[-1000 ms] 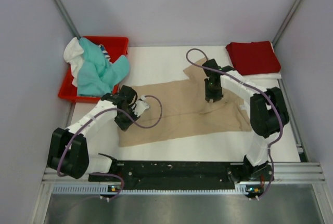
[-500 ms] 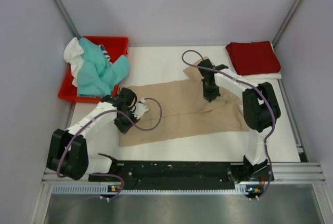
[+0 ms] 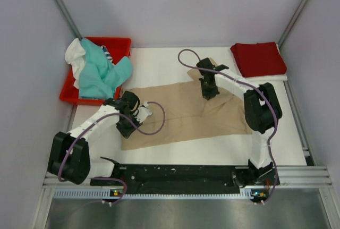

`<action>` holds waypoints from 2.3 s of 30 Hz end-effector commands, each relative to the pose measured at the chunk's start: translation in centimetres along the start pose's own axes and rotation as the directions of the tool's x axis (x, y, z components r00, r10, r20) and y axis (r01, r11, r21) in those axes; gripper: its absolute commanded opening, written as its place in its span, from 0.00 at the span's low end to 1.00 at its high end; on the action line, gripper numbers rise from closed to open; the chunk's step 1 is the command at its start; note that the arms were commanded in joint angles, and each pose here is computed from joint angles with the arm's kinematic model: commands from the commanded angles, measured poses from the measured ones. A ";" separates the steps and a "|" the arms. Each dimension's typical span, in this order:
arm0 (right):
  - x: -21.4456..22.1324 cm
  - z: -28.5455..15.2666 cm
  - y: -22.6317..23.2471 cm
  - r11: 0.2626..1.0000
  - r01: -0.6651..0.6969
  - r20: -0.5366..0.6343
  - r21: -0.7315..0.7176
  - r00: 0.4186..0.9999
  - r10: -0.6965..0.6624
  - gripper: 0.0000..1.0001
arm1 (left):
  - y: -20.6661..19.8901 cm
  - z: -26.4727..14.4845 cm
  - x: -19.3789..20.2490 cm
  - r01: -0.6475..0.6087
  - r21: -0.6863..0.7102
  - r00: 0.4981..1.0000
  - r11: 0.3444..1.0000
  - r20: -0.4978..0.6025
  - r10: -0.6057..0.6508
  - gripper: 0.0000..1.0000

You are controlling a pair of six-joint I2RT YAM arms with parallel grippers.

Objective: Fold and stack the t-shirts
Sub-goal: Fold the flattened tshirt in 1/3 of the way

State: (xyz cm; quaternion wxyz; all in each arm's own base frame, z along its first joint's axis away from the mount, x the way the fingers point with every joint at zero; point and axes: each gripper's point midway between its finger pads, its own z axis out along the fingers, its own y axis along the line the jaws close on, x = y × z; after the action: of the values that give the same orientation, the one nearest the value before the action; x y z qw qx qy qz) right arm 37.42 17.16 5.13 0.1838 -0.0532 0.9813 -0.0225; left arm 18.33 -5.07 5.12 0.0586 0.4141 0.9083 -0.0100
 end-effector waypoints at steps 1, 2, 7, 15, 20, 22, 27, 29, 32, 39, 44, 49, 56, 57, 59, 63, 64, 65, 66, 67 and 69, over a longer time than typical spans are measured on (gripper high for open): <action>-2.4 0.3 2.7 0.995 0.037 0.080 -0.094 0.996 -0.029 0.00 | -0.1 -0.3 0.2 -0.013 -0.005 1.000 1.000 0.015 0.013 0.25; -2.4 0.5 3.0 0.994 0.040 0.085 -0.106 0.996 -0.031 0.00 | -0.1 -0.3 0.2 -0.012 -0.010 1.000 1.000 0.017 0.012 0.25; -2.4 1.0 3.7 0.988 0.060 0.097 -0.139 0.994 -0.047 0.00 | -0.1 -0.1 0.5 -0.016 -0.008 1.000 1.000 0.006 0.016 0.25; -3.3 0.8 6.1 0.958 0.085 0.141 -0.273 0.989 -0.048 0.00 | 0.0 -0.2 0.5 -0.012 -0.016 1.000 1.000 0.003 0.012 0.25; -2.7 1.5 6.2 0.958 0.074 0.115 -0.277 0.992 -0.044 0.00 | -0.1 -0.1 0.9 -0.016 -0.015 1.000 1.000 -0.004 0.016 0.25; -3.1 0.5 6.3 0.955 0.073 0.134 -0.288 0.990 -0.036 0.00 | 0.0 -0.2 0.8 -0.016 -0.021 1.000 1.000 -0.003 0.016 0.25; -4.6 -5.1 3.9 0.970 0.061 0.271 -0.235 0.963 0.005 0.16 | 0.2 -1.1 -0.5 -0.009 -0.016 0.999 1.000 0.040 0.010 0.25; -3.8 -6.6 1.2 0.985 0.011 0.304 -0.172 0.952 0.042 0.18 | 0.5 -2.0 -2.1 -0.013 -0.015 0.996 1.000 0.093 0.015 0.25; -1.8 -7.9 -2.7 0.974 -0.140 0.300 -0.177 0.935 0.189 0.12 | 0.7 -4.5 -6.1 -0.039 0.008 0.975 0.999 0.218 0.037 0.25; 8.0 -4.0 -9.2 0.826 -0.544 0.037 -0.148 0.831 0.555 0.00 | -0.8 -6.6 -11.8 -0.130 0.036 0.945 0.991 0.307 0.113 0.25; 12.6 -3.5 -13.1 0.718 -0.693 0.036 -0.070 0.717 0.696 0.00 | -2.5 -4.5 -8.9 -0.191 0.080 0.957 0.978 0.236 0.168 0.26; 15.8 -2.1 -16.9 0.599 -0.799 0.030 0.056 0.601 0.799 0.00 | -4.4 -2.4 -4.6 -0.277 0.096 0.951 0.956 0.166 0.259 0.30; 15.2 -4.0 -19.4 0.533 -0.837 0.088 0.120 0.544 0.834 0.13 | -4.3 -0.5 0.7 -0.338 0.073 0.941 0.938 0.047 0.335 0.38; 15.3 -4.6 -19.6 0.515 -0.847 0.101 0.130 0.528 0.843 0.29 | -3.8 -0.2 1.2 -0.338 0.048 0.941 0.940 0.022 0.337 0.39; 16.2 -5.3 -19.7 0.487 -0.858 0.104 0.162 0.506 0.856 0.56 | -2.3 0.4 2.4 -0.339 -0.029 0.940 0.940 -0.046 0.337 0.40; 18.5 -5.6 -19.1 0.423 -0.885 0.074 0.198 0.443 0.893 0.67 | -0.6 1.4 3.6 -0.336 -0.130 0.940 0.933 -0.106 0.324 0.44; 18.8 -5.4 -18.8 0.409 -0.892 0.067 0.194 0.428 0.901 0.67 | -0.3 1.6 3.7 -0.330 -0.151 0.942 0.932 -0.111 0.316 0.44; 19.1 -5.2 -18.8 0.393 -0.897 0.066 0.199 0.413 0.908 0.67 | 0.0 1.9 3.8 -0.328 -0.169 0.943 0.929 -0.115 0.312 0.44; 19.1 -4.9 -18.8 0.381 -0.903 0.066 0.197 0.400 0.914 0.66 | 0.3 2.2 3.9 -0.325 -0.188 0.944 0.927 -0.120 0.307 0.44; 19.1 -4.5 -18.9 0.371 -0.908 0.061 0.197 0.389 0.919 0.62 | 0.5 2.5 3.9 -0.326 -0.202 0.944 0.924 -0.121 0.306 0.44; 18.8 -3.6 -19.2 0.354 -0.913 0.064 0.203 0.373 0.926 0.56 | 0.8 2.9 3.8 -0.314 -0.228 0.948 0.921 -0.118 0.294 0.44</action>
State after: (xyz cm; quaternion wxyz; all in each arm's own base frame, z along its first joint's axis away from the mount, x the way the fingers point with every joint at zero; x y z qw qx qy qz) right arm 20.46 -3.32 4.01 0.1501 0.4893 0.8591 -0.0100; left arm 14.40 -2.26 1.94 0.0259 0.5512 0.8303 0.0783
